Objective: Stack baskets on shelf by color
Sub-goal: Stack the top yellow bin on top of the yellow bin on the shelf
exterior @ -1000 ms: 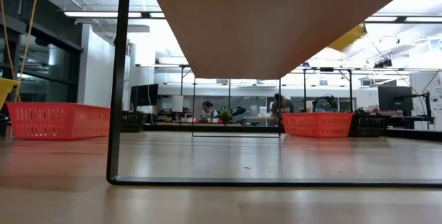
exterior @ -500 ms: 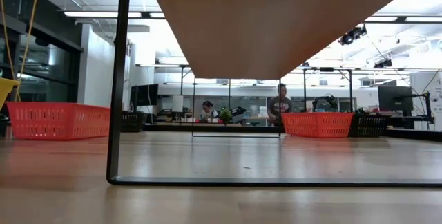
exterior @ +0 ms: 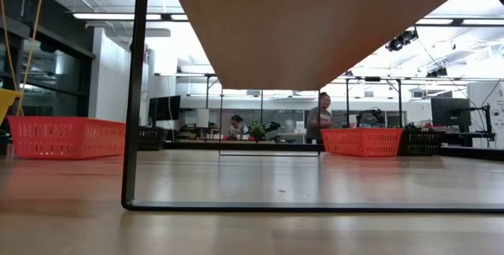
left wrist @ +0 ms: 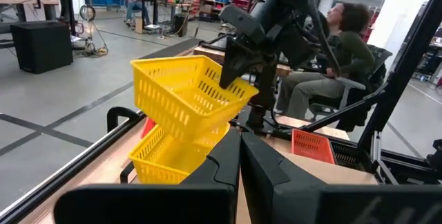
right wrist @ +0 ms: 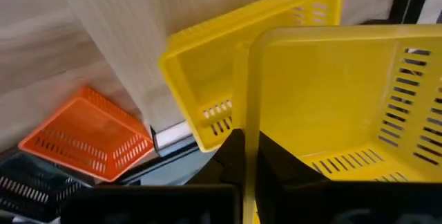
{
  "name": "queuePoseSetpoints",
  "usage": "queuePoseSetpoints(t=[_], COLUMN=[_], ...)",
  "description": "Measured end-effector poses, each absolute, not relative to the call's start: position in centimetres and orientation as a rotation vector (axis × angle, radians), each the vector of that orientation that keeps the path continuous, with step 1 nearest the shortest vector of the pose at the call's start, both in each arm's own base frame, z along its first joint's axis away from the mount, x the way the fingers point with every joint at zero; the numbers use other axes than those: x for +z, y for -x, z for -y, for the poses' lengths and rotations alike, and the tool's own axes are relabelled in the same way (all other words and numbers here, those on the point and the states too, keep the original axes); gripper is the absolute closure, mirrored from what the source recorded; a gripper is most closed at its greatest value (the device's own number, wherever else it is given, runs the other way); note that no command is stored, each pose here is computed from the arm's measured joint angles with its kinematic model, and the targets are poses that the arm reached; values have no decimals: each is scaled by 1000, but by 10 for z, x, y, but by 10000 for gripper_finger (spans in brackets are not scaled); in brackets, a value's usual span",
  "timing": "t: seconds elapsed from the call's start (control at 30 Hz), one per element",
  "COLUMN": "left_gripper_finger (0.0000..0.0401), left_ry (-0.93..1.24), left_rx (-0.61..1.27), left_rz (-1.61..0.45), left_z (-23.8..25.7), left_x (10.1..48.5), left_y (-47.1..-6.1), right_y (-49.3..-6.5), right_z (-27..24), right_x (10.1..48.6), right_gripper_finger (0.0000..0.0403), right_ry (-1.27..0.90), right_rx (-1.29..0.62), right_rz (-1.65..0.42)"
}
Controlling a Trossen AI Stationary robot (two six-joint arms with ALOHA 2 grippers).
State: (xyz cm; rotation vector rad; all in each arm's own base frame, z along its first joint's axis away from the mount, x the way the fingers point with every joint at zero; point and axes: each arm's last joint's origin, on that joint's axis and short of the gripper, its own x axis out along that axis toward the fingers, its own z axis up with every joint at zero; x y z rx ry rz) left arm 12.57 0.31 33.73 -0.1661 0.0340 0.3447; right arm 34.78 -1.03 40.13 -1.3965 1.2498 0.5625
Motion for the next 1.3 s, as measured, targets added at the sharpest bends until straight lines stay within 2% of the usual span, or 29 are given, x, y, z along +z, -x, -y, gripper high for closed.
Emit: queuePoseSetpoints(t=[0.47, 0.87, 1.13, 1.3], left_gripper_finger=[401, 401, 401, 401], left_ry=[192, 192, 192, 191], left_rx=[347, 347, 347, 347], left_rz=[-29, -29, -29, -30], left_z=[-3, -3, -3, -3], left_x=[337, 337, 337, 337], left_y=[-126, -126, -126, -126], right_y=[-350, -354, -355, -355], right_z=[18, 24, 22, 22], right_x=[369, 368, 368, 368], right_gripper_finger=[403, 402, 380, 347], right_ry=[1367, 1238, 1134, 1091], right_rx=[647, 553, 532, 490], right_rz=[-1381, -1356, -1329, -1332])
